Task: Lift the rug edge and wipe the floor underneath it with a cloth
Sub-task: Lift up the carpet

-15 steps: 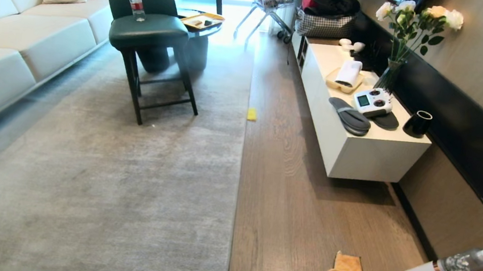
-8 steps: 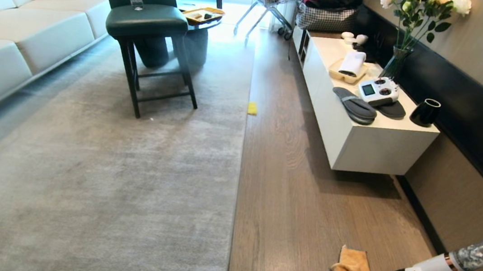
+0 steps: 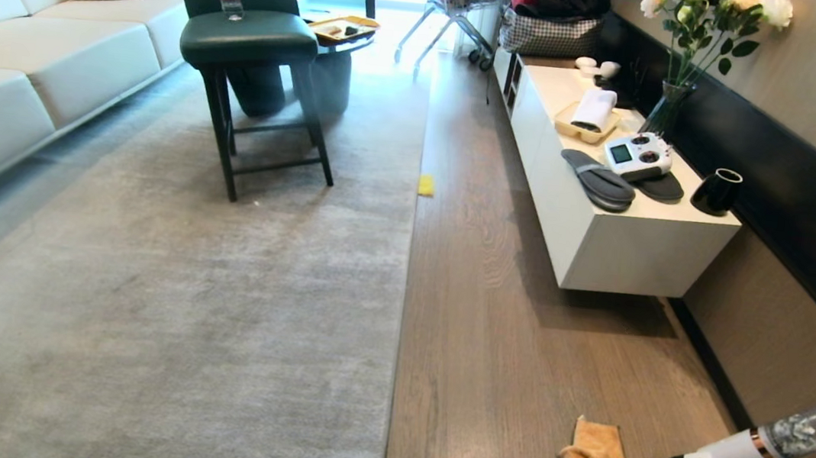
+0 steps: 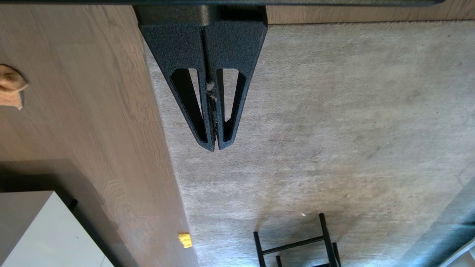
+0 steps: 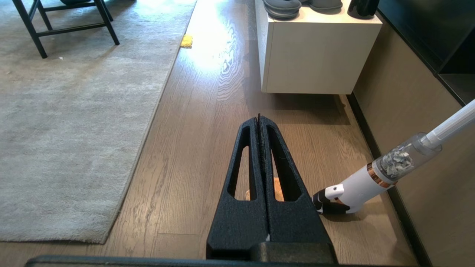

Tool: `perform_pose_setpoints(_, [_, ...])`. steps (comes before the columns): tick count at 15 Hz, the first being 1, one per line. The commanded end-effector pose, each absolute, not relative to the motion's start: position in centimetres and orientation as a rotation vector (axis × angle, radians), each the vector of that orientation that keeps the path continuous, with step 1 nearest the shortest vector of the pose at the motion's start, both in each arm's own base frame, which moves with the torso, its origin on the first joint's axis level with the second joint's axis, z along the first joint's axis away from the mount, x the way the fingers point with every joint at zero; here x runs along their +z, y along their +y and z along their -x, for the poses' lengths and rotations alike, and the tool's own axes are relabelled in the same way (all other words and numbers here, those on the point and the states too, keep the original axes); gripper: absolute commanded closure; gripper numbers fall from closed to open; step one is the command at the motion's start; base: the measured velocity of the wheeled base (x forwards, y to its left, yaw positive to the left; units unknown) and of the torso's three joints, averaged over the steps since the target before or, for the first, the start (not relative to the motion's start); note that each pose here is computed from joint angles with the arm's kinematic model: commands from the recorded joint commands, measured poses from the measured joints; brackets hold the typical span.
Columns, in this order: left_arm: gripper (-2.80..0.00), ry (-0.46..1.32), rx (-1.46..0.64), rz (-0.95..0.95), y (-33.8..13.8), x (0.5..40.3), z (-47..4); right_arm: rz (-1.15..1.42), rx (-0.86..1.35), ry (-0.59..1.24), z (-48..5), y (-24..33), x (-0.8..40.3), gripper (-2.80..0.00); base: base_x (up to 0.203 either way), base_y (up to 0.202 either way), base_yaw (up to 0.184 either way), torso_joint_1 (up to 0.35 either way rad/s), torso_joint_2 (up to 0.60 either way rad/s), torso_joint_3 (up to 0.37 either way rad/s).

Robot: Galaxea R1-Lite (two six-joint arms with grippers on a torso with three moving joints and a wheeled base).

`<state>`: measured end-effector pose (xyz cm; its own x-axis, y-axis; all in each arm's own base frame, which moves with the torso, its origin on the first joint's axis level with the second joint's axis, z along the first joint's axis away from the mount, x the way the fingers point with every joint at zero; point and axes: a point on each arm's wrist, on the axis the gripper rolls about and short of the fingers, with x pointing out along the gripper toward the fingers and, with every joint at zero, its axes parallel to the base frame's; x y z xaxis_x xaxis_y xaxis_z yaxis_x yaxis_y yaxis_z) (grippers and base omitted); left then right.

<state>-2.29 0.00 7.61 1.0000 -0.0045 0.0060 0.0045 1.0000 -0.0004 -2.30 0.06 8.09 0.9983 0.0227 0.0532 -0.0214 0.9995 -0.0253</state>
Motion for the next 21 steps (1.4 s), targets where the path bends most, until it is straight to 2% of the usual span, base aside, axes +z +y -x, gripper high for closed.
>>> perform_pose_setpoints(1, [0.00,-0.005,-0.005,0.002,0.00,7.60,2.28,0.025,0.022,-0.054,2.30,0.06,8.10,0.00,0.000,0.000,0.000,0.000,0.00,0.000])
perform_pose_setpoints(21, [0.00,-0.005,-0.005,0.002,0.00,7.60,2.28,0.025,0.024,-0.054,2.30,0.06,8.10,0.00,0.000,0.000,0.000,0.010,0.02,0.019])
